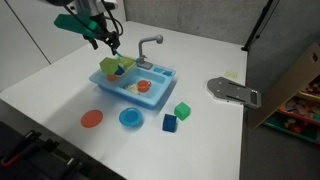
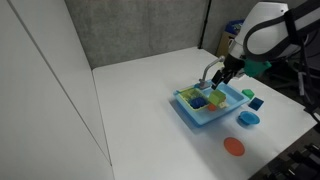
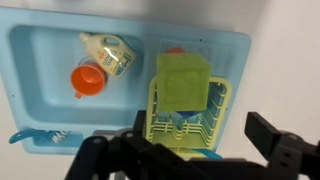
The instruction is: Put the yellow block on top of the orange cup
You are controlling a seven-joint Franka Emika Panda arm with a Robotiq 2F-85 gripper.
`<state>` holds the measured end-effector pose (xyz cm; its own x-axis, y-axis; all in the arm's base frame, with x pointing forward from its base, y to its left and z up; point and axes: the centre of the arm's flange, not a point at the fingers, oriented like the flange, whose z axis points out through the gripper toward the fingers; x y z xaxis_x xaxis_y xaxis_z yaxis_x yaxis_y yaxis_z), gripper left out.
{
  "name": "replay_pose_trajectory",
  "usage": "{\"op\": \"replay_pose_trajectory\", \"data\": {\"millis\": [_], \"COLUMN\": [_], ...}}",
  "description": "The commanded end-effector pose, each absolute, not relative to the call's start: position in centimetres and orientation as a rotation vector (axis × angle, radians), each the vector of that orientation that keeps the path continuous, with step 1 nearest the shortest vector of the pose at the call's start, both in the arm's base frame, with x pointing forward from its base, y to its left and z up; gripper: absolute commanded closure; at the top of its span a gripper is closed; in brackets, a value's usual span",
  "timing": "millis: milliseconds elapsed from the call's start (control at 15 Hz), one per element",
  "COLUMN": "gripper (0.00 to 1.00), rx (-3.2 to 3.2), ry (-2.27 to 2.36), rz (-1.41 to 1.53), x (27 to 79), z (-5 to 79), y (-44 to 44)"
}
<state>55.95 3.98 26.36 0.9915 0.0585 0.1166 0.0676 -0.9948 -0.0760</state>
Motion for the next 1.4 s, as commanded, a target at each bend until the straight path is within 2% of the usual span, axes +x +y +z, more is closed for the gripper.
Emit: {"op": "replay_pose_trajectory", "data": {"millis": [0, 733, 1333], "gripper": [0.0, 0.0, 0.0], "rx": [-3.05, -3.073, -3.144], "ry": [-0.08, 0.061, 0.125], "rz": [-0.152, 0.1, 0.066], "x": [55.5, 55.1, 53.8], "z": [30.1, 41.3, 52.6], "y": [1.7, -5.2, -6.3]}}
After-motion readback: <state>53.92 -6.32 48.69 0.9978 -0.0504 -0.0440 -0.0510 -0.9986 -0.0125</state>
